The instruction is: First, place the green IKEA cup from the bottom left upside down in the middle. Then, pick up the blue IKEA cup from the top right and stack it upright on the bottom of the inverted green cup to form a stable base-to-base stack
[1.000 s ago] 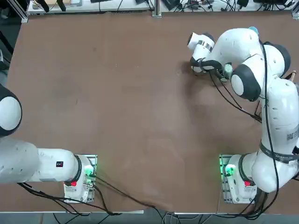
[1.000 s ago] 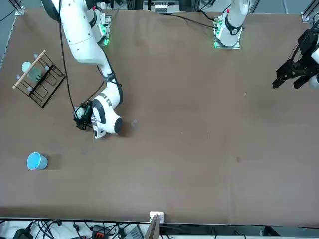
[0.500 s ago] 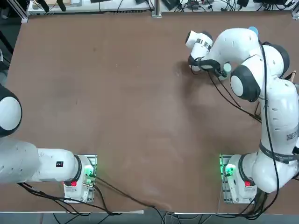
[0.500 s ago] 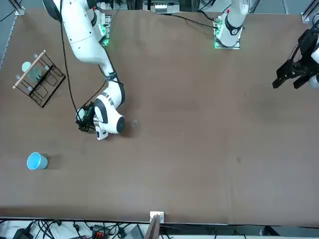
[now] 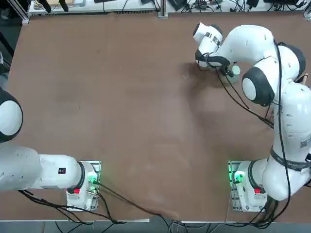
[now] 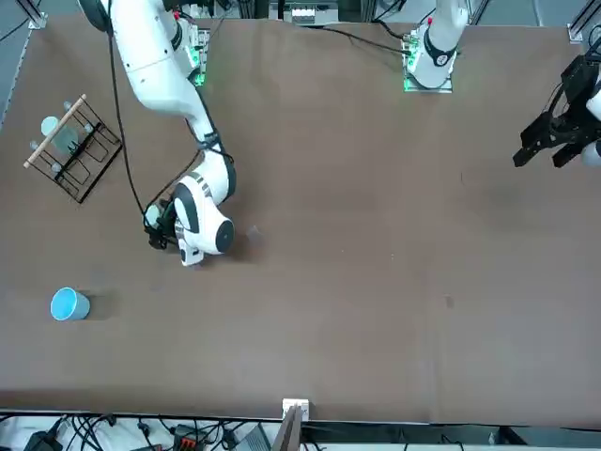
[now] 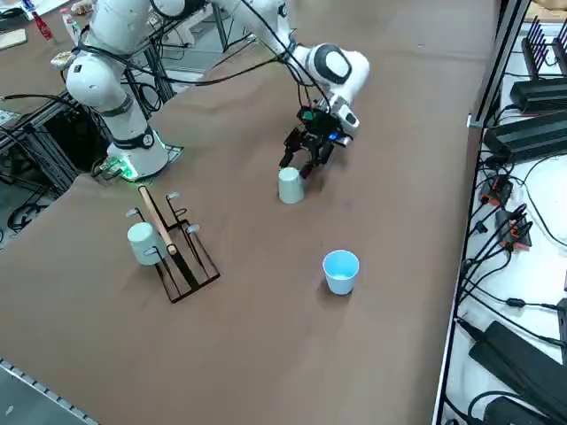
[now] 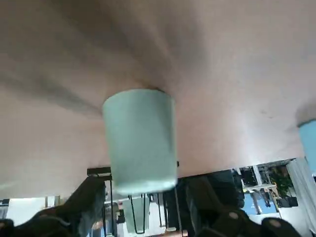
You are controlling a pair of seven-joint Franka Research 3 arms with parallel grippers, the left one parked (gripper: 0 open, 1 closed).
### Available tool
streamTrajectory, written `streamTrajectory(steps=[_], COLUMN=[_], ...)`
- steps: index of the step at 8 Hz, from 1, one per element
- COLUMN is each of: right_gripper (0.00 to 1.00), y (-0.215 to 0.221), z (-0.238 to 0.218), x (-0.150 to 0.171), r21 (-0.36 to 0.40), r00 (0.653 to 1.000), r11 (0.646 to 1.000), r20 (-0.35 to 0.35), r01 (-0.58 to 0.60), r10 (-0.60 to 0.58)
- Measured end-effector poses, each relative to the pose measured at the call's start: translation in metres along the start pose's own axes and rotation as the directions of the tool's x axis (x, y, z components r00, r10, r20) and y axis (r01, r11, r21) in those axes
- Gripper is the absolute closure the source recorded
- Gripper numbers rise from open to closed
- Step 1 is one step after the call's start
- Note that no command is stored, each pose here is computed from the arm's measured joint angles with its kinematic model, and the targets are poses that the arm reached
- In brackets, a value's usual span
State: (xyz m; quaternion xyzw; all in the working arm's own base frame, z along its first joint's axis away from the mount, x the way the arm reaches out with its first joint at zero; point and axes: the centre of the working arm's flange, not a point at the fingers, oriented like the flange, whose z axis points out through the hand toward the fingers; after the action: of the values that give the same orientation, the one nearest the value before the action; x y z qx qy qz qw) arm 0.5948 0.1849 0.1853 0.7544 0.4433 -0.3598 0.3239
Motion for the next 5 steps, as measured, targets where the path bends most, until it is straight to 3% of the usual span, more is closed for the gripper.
streamTrajectory(steps=[2,5], right_gripper=[0.0,0.0], y=[0.021,0.084], z=[-0.044,-0.067], x=[-0.03,-0.089], r21=[0.033,0.182], r00=[0.993,0.944], r11=[0.997,0.965], r20=[-0.098,-0.236], r01=[-0.067,-0.188], r10=[0.07,0.228])
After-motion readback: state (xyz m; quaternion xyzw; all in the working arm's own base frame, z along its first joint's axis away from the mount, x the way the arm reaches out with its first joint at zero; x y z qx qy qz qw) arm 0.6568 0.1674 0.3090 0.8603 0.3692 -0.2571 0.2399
